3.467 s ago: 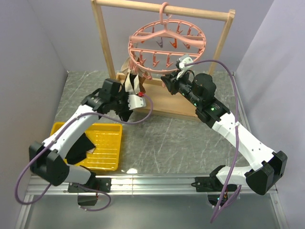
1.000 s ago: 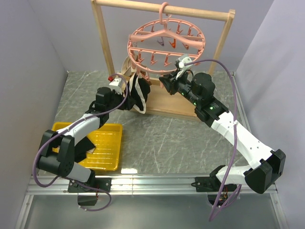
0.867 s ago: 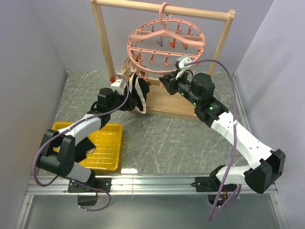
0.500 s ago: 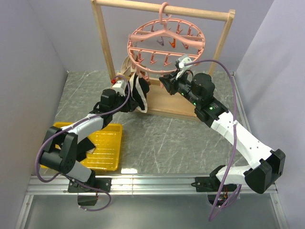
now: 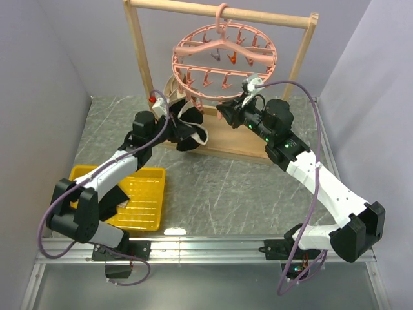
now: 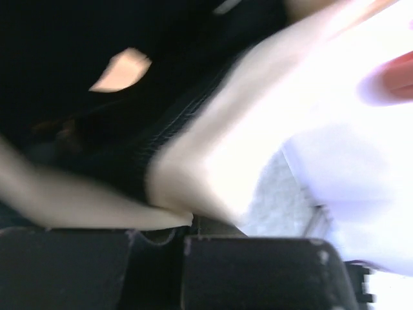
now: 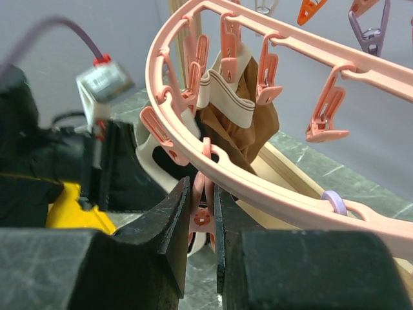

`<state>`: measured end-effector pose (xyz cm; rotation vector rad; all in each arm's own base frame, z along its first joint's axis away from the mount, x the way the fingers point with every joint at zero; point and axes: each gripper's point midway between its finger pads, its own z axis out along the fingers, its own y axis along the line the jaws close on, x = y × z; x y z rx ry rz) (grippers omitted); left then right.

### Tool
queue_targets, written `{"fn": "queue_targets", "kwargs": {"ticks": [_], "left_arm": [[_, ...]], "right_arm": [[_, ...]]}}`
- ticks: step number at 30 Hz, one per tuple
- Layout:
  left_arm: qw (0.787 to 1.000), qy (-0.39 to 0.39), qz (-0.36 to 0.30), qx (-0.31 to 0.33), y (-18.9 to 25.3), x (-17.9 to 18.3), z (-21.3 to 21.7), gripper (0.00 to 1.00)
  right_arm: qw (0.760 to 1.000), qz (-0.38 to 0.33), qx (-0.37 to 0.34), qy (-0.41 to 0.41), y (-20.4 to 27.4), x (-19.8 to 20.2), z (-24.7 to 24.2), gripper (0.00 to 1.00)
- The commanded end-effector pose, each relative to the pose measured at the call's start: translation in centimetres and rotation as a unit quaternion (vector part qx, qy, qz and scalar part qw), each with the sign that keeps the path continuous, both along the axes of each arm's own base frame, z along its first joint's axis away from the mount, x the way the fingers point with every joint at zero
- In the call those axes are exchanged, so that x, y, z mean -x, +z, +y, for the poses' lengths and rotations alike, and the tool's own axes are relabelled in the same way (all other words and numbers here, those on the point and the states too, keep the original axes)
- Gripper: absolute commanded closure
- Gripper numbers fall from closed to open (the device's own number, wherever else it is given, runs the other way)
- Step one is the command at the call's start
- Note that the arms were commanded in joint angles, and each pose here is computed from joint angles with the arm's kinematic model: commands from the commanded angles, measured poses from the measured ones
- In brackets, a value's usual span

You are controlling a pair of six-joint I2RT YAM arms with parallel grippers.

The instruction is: Clip the underwear to the hanger

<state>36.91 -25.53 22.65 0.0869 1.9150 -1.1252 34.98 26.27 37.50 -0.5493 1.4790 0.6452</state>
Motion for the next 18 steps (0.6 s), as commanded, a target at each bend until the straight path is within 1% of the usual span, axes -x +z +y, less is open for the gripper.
{"fn": "queue_targets", "kwargs": {"ticks": [1, 4, 8, 10, 14, 18], "left_arm": [[0.997, -0.016, -0.021, 0.072, 7.1, 1.2, -1.0, 1.00], [0.996, -0.005, -0.008, 0.094, 8.5, 1.4, -0.9, 1.00], [0.992, 0.013, 0.048, 0.115, 9.2, 1.2, -1.0, 1.00], [0.989, 0.023, 0.062, 0.129, 9.7, 1.1, -0.9, 1.00], [0.987, 0.033, 0.079, 0.139, 10.1, 1.1, -1.1, 1.00], [0.984, 0.037, 0.088, 0.151, 10.6, 1.1, -1.3, 1.00]], "right_arm": [[0.999, 0.005, -0.017, 0.050, 0.2, 1.7, 1.0, 1.00], [0.998, 0.007, -0.028, 0.059, 0.4, 2.0, 0.8, 1.00], [0.997, 0.021, -0.049, 0.058, 0.6, 2.1, 0.6, 1.00], [0.996, 0.033, -0.060, 0.050, 0.8, 1.9, 0.4, 1.00], [0.993, 0.061, -0.092, 0.034, 1.3, 1.5, 0.1, 1.00], [0.990, 0.085, -0.105, 0.027, 0.9, 1.3, 0.1, 1.00]]}}
